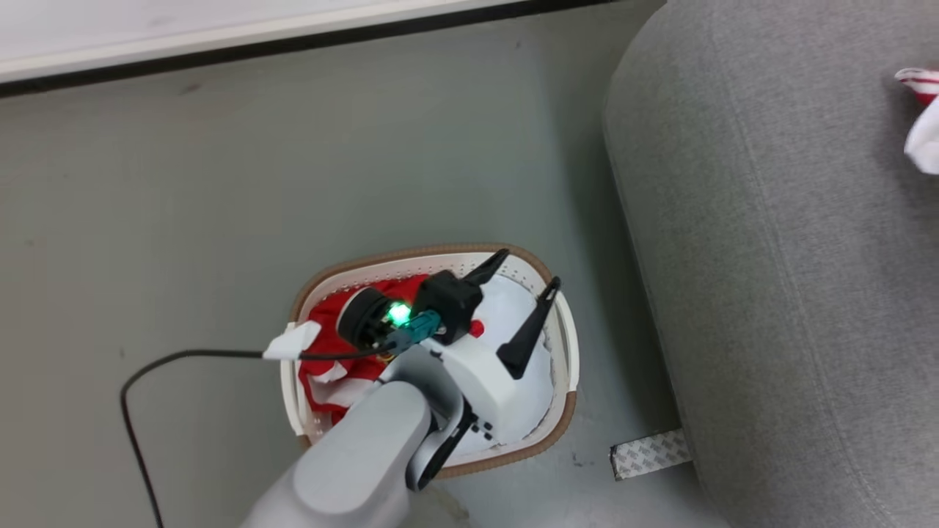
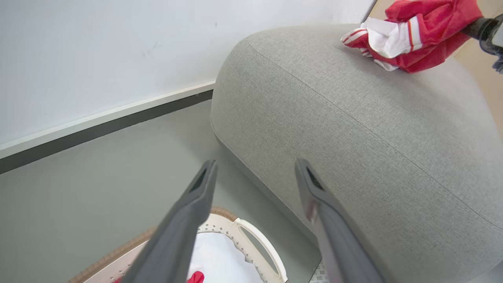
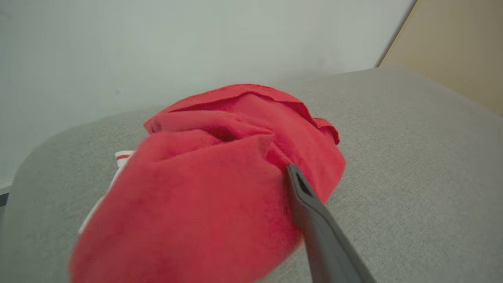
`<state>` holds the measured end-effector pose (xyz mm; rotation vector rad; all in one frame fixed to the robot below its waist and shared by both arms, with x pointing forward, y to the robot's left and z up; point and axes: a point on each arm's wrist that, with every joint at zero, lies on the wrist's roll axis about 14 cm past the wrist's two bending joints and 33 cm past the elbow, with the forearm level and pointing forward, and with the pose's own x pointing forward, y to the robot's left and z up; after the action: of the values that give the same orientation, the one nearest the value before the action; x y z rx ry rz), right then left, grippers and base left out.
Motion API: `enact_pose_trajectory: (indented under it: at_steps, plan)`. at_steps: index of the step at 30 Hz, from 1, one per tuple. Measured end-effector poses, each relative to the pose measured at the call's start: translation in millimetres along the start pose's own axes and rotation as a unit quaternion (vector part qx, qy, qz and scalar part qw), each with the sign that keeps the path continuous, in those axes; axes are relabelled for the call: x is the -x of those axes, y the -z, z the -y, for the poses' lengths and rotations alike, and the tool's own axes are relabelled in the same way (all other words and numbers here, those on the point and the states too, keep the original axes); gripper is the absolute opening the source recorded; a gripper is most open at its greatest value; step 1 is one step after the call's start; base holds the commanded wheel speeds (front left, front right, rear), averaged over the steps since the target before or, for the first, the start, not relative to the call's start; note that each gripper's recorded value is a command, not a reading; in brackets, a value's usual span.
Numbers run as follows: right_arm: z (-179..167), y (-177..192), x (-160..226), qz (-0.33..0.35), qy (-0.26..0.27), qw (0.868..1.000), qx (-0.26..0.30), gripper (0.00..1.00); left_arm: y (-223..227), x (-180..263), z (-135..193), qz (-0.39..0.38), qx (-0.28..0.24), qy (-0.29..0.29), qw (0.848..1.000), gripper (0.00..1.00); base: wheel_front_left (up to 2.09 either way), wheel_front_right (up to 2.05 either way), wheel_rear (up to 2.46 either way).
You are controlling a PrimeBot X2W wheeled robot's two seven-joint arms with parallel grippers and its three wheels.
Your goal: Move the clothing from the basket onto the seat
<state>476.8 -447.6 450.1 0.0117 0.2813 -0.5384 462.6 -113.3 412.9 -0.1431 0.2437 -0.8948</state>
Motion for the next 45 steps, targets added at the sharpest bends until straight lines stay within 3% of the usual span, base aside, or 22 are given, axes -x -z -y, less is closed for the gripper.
enact_pose_trajectory:
  at_steps: [5, 13, 19, 26, 37, 45]
  plan:
    - [-29, 19, 21, -0.005, -0.038, 0.999, -0.005, 1.00, 3, 9, -5, -0.004, 0.000, -0.017, 1.000, 1.00, 0.00, 0.00, 0.00]
    - [-31, 46, 74, -0.002, -0.065, 0.998, -0.025, 1.00, -7, 30, -11, 0.006, -0.002, -0.055, 0.998, 1.00, 0.00, 0.00, 0.00]
    - [-45, 47, 111, 0.024, -0.094, 0.994, -0.051, 1.00, -17, 53, -12, 0.021, 0.001, -0.086, 0.996, 1.00, 0.00, 0.00, 0.00]
    - [-75, 36, 149, 0.067, -0.148, 0.986, -0.040, 1.00, -25, 90, -22, 0.037, 0.004, -0.140, 0.989, 1.00, 0.00, 0.00, 0.00]
    - [-138, 9, 201, 0.130, -0.239, 0.960, -0.062, 1.00, -38, 176, -56, 0.086, 0.003, -0.270, 0.959, 1.00, 0.00, 0.00, 0.00]
    - [-159, 9, 221, 0.136, -0.275, 0.950, -0.059, 1.00, -50, 224, -73, 0.122, -0.013, -0.341, 0.932, 1.00, 0.00, 0.00, 0.00]
